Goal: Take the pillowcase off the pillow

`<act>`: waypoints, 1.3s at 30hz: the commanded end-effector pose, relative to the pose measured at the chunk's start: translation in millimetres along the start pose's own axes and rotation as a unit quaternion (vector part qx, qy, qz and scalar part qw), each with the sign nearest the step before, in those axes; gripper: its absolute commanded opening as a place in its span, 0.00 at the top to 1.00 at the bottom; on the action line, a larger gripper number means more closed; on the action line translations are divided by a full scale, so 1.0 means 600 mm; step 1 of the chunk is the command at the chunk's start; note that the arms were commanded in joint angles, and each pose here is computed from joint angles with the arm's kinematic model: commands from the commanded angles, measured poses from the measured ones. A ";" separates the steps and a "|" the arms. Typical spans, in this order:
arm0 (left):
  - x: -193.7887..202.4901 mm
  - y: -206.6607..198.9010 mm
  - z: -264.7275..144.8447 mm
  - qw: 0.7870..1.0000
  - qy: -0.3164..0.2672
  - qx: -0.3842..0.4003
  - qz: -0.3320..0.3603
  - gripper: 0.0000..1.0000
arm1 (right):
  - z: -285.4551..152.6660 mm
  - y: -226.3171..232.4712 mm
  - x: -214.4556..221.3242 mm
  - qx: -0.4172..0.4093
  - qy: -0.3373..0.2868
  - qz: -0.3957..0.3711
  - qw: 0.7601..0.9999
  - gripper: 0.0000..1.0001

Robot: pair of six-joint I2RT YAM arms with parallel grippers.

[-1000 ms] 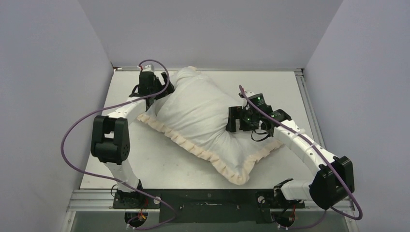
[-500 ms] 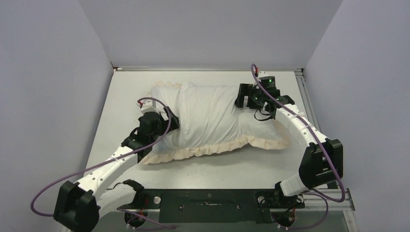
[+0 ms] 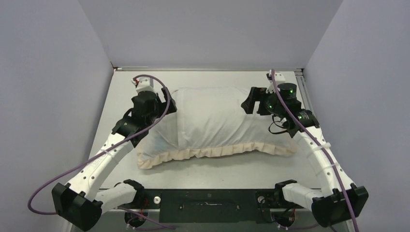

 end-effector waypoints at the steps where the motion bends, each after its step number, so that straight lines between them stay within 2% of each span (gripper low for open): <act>1: -0.072 0.012 0.051 0.999 -0.036 -0.027 -0.016 0.04 | -0.056 0.005 0.069 -0.016 0.056 0.002 0.998 0.10; 5: -0.104 0.051 0.113 0.997 -0.036 -0.050 -0.038 0.04 | -0.085 0.003 0.119 -0.027 0.098 0.002 0.995 0.10; 8: -0.098 0.062 0.162 0.998 -0.005 -0.049 -0.045 0.04 | -0.090 0.015 0.161 -0.068 0.137 0.014 0.988 0.10; 12: -0.047 0.053 0.198 0.997 0.041 -0.027 -0.053 0.04 | -0.076 0.025 0.211 -0.115 0.176 0.041 0.977 0.10; 16: 0.012 0.041 0.195 0.993 0.072 0.012 -0.088 0.04 | -0.043 0.010 0.221 -0.102 0.158 0.057 0.981 0.10; 22: 0.122 0.015 0.136 0.985 0.130 0.068 -0.095 0.04 | 0.030 -0.016 0.178 -0.060 0.096 0.064 0.992 0.10; 29: 0.188 -0.019 0.028 0.980 0.135 0.124 -0.080 0.04 | 0.124 -0.037 0.097 -0.026 0.026 0.077 0.996 0.10; 35: 0.202 -0.030 -0.029 0.977 0.132 0.155 -0.069 0.04 | 0.167 -0.045 0.063 -0.013 0.022 0.084 0.996 0.10; 37: 0.189 -0.014 -0.047 0.981 0.125 0.134 -0.055 0.04 | 0.156 -0.037 0.055 -0.017 0.021 0.074 0.997 0.10; 39: 0.154 0.012 -0.074 0.990 0.091 0.102 -0.039 0.04 | 0.136 -0.028 0.052 -0.015 0.018 0.054 0.998 0.10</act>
Point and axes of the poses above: each gripper's point midway between its finger pads, its own z axis out along the fingers, its own y axis along the line the jaws close on, x = y × z, the point moved 2 cm from there along -z, back along the fingers, and after that the axes turned 5 degrees about z, right-handed, at the moved point
